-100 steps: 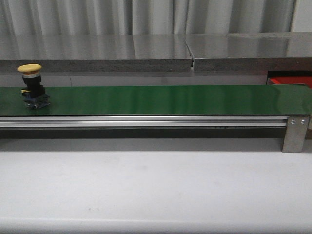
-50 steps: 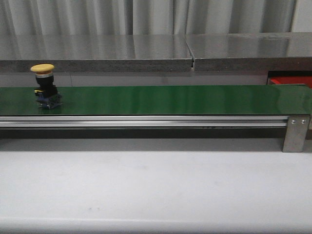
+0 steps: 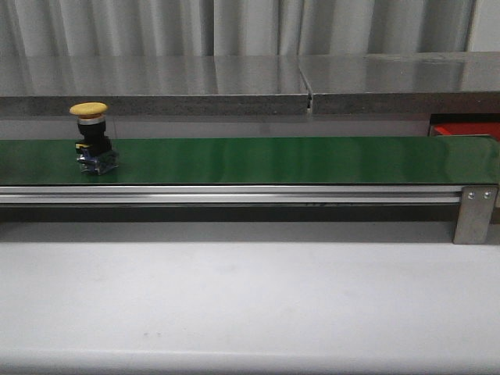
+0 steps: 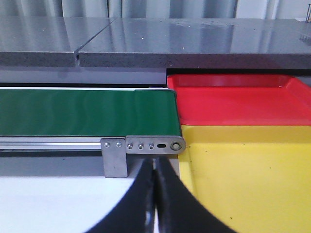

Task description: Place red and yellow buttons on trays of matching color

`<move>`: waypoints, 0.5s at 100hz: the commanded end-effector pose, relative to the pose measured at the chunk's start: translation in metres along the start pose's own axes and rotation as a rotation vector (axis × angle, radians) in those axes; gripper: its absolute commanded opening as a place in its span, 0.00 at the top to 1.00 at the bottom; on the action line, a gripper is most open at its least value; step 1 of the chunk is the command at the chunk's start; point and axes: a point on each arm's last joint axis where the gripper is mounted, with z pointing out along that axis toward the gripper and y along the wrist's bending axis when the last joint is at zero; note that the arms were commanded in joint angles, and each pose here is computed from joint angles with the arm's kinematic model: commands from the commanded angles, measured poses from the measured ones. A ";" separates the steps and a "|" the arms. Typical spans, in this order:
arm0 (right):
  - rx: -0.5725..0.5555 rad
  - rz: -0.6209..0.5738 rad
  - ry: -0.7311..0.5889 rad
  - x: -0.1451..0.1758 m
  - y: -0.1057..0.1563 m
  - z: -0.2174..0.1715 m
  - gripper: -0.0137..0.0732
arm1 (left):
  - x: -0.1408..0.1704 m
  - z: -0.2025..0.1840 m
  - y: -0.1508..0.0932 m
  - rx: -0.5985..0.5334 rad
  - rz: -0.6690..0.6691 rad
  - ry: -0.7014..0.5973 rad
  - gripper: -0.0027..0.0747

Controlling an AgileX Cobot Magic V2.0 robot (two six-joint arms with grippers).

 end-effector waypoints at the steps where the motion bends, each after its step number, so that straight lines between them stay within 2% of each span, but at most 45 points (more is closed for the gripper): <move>1: 0.000 -0.003 -0.114 -0.015 0.001 -0.003 0.98 | -0.002 -0.042 -0.017 0.036 0.050 -0.151 0.99; 32: 0.000 -0.003 -0.114 -0.015 0.001 -0.003 0.98 | 0.038 -0.074 -0.058 0.121 0.202 -0.183 0.99; 50: 0.000 -0.003 -0.114 -0.015 0.001 -0.003 0.98 | 0.062 -0.088 -0.066 0.165 0.233 -0.225 0.99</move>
